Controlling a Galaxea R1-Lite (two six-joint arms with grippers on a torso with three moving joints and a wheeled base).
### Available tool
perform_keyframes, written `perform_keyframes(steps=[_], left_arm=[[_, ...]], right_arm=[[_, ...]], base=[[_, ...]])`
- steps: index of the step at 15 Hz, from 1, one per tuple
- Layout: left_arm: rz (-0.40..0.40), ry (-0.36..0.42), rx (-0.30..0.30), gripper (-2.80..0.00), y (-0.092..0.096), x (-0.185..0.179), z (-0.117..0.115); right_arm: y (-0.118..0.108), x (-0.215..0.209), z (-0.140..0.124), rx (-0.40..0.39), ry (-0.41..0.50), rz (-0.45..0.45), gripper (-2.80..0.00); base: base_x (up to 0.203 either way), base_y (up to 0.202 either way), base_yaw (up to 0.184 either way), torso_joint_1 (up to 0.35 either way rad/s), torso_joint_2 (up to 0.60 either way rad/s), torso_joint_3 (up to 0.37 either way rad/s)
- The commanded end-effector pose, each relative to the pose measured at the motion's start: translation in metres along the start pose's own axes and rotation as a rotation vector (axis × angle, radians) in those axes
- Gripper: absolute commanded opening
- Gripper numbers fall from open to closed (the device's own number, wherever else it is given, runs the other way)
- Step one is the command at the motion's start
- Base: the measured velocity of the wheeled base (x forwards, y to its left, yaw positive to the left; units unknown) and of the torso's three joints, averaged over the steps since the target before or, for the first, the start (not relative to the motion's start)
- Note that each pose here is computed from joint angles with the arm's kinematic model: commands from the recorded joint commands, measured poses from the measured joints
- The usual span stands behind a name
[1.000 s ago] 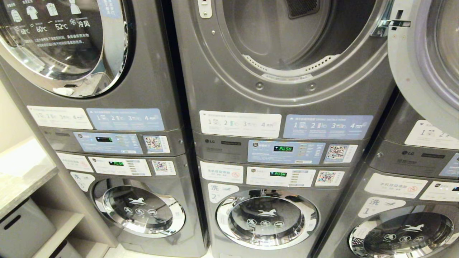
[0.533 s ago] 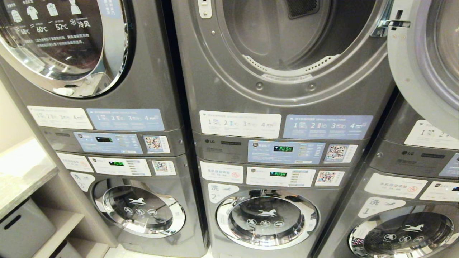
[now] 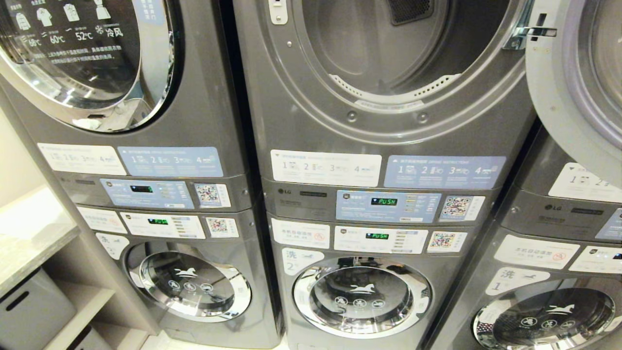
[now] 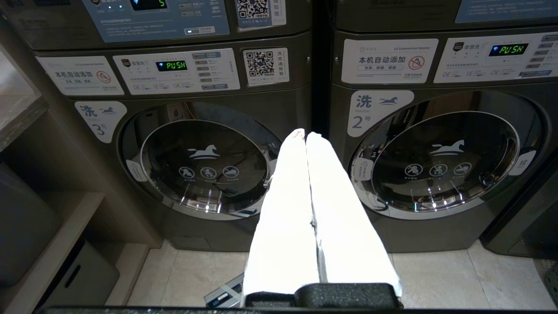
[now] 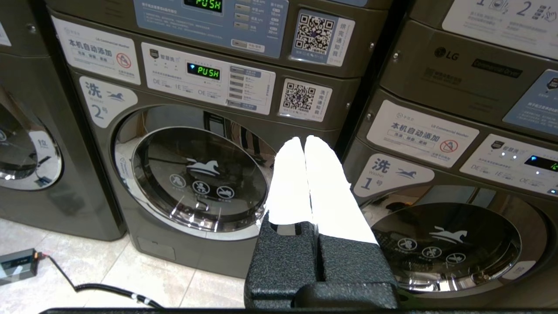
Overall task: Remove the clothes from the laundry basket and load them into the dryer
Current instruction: Take the clothes out of the basket
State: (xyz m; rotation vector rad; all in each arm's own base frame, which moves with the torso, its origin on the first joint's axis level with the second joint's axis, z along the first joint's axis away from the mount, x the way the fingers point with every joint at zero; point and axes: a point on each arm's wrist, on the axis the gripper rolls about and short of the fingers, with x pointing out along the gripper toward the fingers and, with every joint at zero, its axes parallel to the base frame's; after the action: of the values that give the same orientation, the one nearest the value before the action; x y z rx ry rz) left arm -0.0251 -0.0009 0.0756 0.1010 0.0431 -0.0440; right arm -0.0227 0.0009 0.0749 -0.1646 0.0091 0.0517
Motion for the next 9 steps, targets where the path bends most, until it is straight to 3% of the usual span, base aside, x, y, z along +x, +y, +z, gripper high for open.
perform_keyframes(steps=[1,9], left_arm=[[0.000,-0.001,0.001,-2.80,0.0000,-0.0001,-0.0001],[0.002,-0.002,0.001,-2.80,0.0000,-0.0001,0.0001]], right_arm=[[0.0001,-0.0002,-0.0004,0.002,-0.004,-0.001,-2.80],[0.0000,-0.0002,-0.0004,0.022,-0.004,-0.003,-2.80]], base=[[0.000,0.000,0.000,0.000,0.00,0.000],[0.003,0.004,-0.080,0.001,0.00,0.000]])
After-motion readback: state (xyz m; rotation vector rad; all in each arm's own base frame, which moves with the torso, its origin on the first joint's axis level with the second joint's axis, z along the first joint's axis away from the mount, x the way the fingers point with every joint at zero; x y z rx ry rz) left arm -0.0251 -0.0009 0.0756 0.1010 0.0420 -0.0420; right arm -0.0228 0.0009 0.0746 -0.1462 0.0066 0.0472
